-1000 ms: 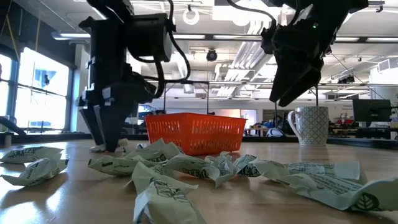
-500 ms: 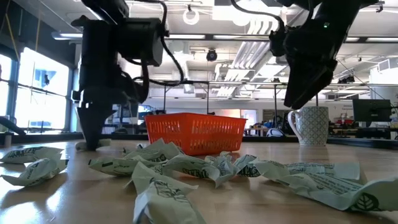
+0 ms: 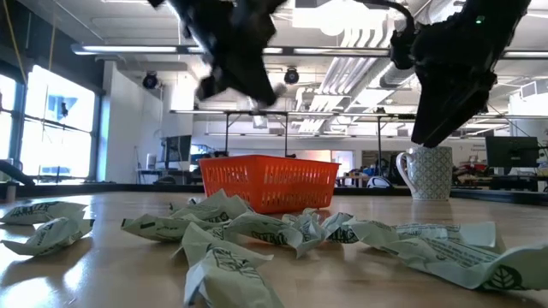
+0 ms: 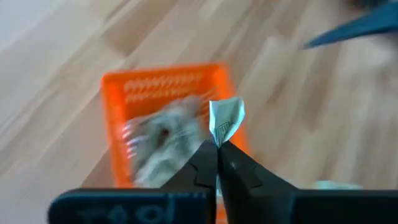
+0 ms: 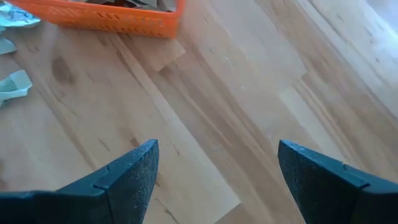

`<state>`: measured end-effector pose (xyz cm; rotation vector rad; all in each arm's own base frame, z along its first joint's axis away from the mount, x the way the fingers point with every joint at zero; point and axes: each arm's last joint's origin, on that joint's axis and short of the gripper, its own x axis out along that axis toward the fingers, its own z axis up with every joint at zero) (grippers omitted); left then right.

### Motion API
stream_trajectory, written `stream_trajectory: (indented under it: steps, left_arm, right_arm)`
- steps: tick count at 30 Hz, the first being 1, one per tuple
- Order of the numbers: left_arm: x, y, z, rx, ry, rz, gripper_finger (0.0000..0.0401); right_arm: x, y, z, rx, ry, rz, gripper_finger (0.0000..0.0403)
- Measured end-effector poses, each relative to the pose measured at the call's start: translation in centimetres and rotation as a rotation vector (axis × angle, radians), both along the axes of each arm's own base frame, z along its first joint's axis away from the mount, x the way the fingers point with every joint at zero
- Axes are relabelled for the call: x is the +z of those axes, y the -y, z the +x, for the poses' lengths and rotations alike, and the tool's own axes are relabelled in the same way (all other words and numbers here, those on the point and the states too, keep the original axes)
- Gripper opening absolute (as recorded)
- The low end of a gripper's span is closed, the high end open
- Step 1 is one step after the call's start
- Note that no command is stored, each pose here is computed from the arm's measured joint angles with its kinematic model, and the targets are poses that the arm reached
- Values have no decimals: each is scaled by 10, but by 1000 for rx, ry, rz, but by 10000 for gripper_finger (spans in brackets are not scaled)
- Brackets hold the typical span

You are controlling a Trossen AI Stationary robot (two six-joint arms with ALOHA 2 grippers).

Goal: Pick and place Stevia / Truvia into bins
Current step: Put the stevia packet into the orange bin

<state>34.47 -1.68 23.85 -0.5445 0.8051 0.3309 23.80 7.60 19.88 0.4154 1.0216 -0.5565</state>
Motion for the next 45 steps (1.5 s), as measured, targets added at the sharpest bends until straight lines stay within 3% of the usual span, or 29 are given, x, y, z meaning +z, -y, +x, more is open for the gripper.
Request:
stream_trajectory:
  steps: [2, 6, 10, 14, 16, 19, 24, 29, 32, 36, 42, 45]
  left_arm:
    - [-14, -3, 9, 7, -14, -8, 62]
    - [-12, -1, 17, 9, 9, -6, 105]
    - [-11, -2, 10, 23, -104, -1, 162]
    - [13, 4, -17, -29, -328, -48, 214]
    - [14, 19, -35, -104, -496, -22, 230]
    - [19, 53, -54, -257, -564, 50, 239]
    - [2, 116, -76, -460, -505, 123, 235]
    - [-24, 151, -87, -511, -299, 259, 228]
    - [-41, 153, -93, -493, -274, 250, 229]
    - [-61, 146, -103, -476, -344, 219, 229]
    - [-78, 147, -105, -570, -288, 157, 219]
    - [-86, 144, -109, -570, -293, 179, 212]
  right_arm:
    - [0, -3, -1, -2, 2, 4, 319]
    - [0, -7, -4, -6, -5, 2, 319]
    - [-1, -11, -7, 0, -10, 2, 319]
    - [-1, -14, -8, 13, -9, -2, 319]
    - [-1, -14, -8, 17, -8, -8, 319]
    - [-1, -14, -8, 28, -5, -33, 319]
    - [0, -12, -6, 52, -3, -58, 318]
    - [0, -8, -4, 79, -7, -76, 318]
    - [0, -6, -3, 92, -12, -78, 318]
    - [0, -5, -2, 98, -16, -73, 318]
    - [0, -5, -2, 100, -19, -65, 318]
    - [0, -5, -3, 94, -18, -61, 318]
